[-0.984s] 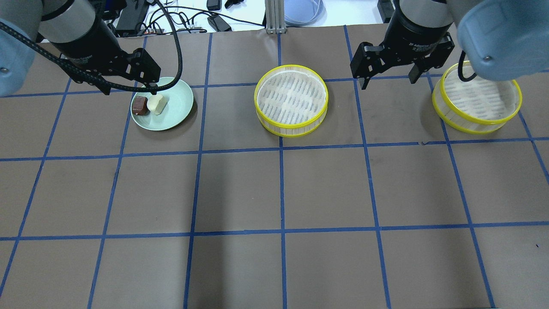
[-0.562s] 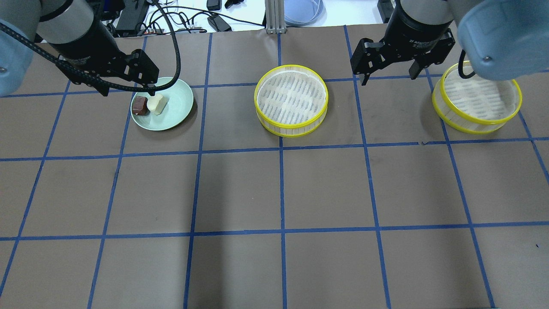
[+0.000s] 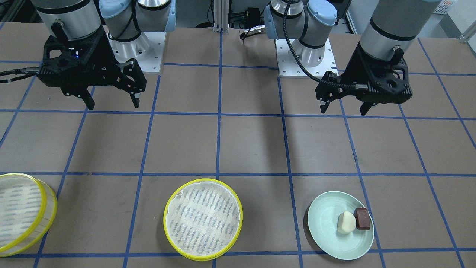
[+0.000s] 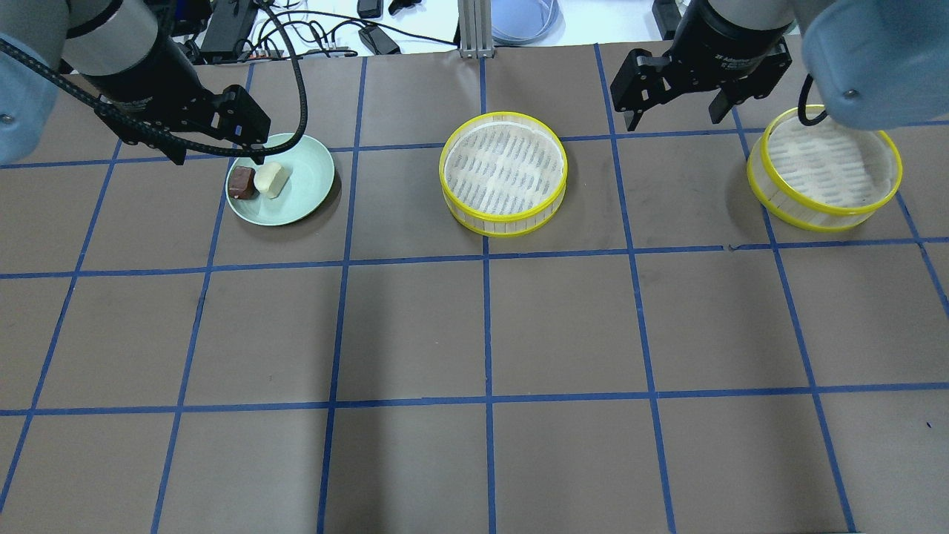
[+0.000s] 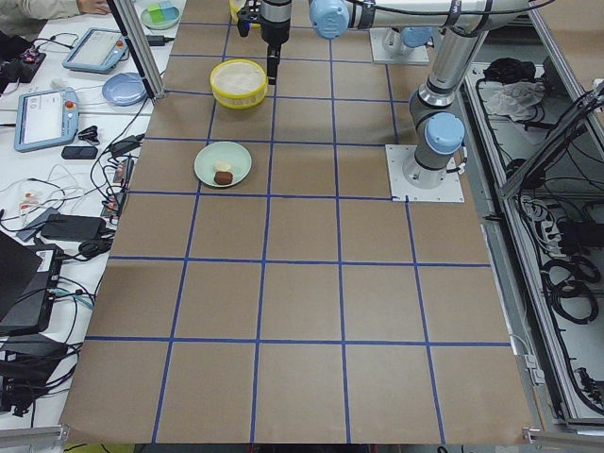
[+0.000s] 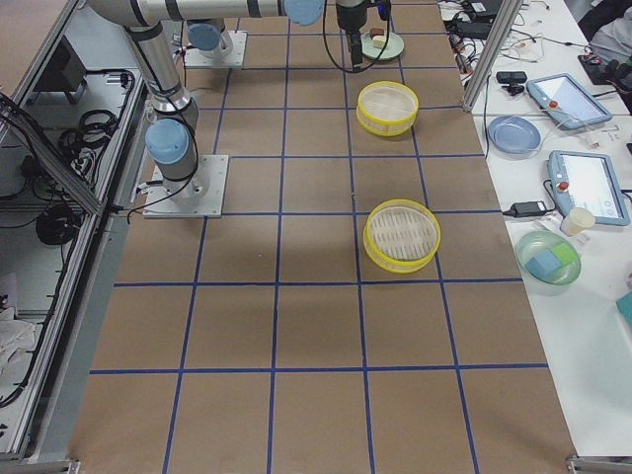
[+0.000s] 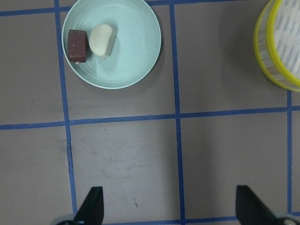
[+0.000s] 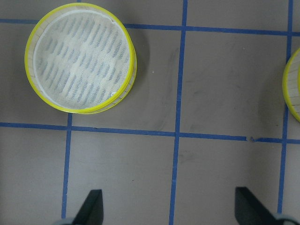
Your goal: Stack buns with steamer
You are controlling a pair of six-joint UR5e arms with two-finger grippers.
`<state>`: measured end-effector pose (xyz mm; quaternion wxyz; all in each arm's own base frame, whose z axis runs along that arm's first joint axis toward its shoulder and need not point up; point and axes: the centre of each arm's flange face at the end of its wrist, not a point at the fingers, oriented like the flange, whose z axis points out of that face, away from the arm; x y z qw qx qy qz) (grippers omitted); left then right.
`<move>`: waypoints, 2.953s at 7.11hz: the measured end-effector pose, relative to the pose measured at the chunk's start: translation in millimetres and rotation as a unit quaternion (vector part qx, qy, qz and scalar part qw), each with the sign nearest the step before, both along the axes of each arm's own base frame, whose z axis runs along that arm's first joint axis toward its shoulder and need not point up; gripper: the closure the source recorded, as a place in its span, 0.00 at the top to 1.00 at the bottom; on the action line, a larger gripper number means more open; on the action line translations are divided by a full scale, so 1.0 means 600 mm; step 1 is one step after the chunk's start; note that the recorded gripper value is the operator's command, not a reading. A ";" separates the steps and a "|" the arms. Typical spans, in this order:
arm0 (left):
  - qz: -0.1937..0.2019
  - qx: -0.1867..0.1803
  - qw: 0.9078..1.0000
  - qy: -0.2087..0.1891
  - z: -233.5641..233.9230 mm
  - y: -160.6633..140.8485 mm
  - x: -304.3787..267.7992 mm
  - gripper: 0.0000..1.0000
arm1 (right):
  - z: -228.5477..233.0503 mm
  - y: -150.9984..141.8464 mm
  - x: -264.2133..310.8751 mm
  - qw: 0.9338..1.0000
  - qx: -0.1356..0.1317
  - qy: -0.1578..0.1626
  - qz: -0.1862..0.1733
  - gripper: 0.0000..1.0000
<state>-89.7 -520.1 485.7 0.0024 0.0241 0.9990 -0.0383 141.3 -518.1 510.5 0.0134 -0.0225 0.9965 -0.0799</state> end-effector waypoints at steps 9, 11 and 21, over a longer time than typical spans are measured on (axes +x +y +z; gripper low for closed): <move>-0.074 -0.060 0.995 -0.029 -0.324 -0.227 0.148 0.91 | -0.279 -0.217 -0.635 0.998 0.029 0.019 -0.055 1.00; -0.095 -0.085 0.991 -0.032 -0.385 -0.265 0.158 0.77 | -0.358 -0.223 -0.695 0.999 0.041 0.016 -0.025 0.95; -0.099 -0.078 0.992 -0.006 -0.472 -0.308 0.164 0.00 | -0.470 -0.241 -0.745 0.998 0.040 0.049 0.023 0.18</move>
